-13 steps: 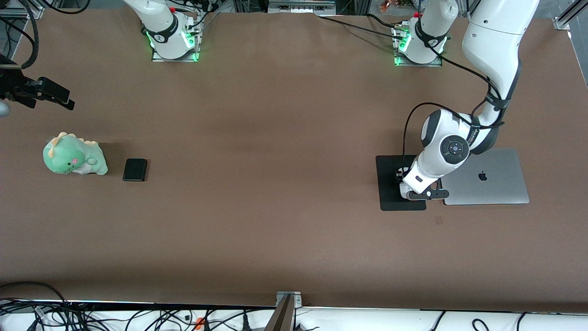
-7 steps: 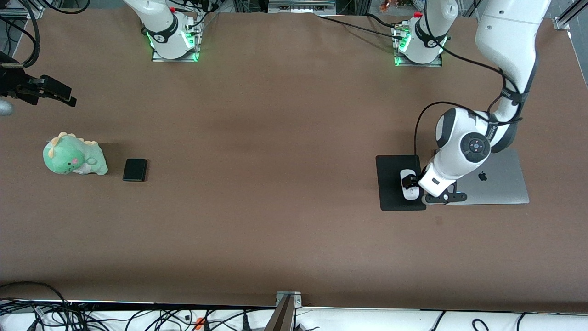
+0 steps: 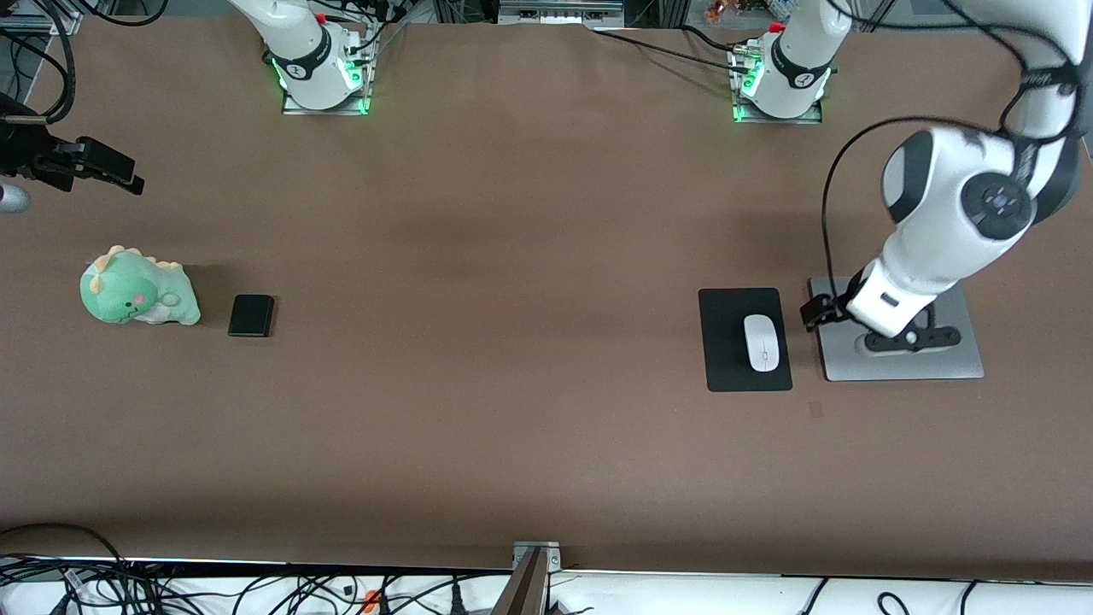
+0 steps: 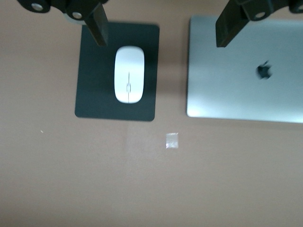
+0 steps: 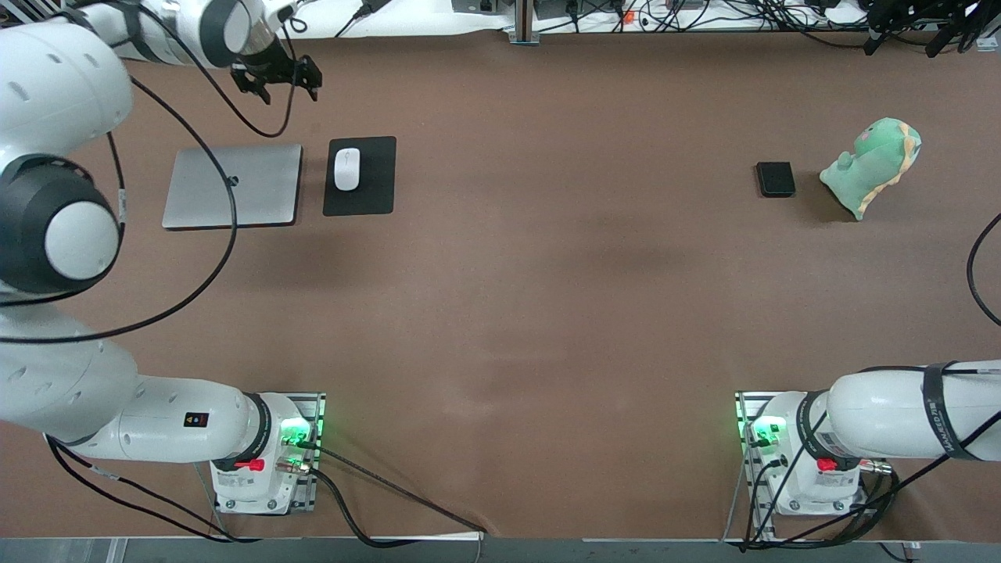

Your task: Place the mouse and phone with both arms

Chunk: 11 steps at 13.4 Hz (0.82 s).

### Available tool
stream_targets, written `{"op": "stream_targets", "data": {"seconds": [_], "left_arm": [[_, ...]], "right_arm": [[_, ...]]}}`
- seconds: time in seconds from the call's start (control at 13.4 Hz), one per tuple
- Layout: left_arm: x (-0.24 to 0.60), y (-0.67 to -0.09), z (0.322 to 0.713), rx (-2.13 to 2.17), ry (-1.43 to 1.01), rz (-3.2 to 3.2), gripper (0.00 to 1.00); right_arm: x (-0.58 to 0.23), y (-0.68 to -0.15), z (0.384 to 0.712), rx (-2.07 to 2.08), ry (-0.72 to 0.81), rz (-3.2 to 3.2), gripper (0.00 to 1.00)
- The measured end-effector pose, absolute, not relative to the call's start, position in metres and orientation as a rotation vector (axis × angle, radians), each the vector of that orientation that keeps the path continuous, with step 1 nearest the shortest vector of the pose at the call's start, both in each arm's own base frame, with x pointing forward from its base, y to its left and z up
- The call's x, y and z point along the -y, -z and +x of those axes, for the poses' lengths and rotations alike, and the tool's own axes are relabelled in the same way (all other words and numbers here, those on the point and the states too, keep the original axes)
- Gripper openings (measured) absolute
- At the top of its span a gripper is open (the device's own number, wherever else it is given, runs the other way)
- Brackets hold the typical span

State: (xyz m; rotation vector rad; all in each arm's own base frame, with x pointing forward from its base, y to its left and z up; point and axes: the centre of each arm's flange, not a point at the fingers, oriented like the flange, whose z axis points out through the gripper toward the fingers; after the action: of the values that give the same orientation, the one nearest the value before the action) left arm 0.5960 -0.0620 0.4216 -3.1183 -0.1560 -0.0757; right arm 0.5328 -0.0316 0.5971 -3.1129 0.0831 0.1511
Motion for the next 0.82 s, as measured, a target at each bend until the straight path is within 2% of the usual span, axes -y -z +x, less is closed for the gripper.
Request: {"op": "stream_targets", "data": {"seconds": [0.22, 0.45, 0.82], "left_arm": [[0.057, -0.497, 0.568, 0.148, 0.014, -3.102, 1.0], [0.051, -0.554, 0.557, 0.16, -0.037, -3.092, 1.0], [0.049, -0.572, 0.555, 0.165, -0.056, -3.09, 1.0]], "right_arm": [[0.032, -0.597, 0.533, -0.083, -0.153, -3.113, 1.0], [0.031, -0.597, 0.532, -0.083, -0.155, -3.113, 1.0], [0.032, -0.598, 0.533, -0.089, -0.152, -3.121, 1.0]]}}
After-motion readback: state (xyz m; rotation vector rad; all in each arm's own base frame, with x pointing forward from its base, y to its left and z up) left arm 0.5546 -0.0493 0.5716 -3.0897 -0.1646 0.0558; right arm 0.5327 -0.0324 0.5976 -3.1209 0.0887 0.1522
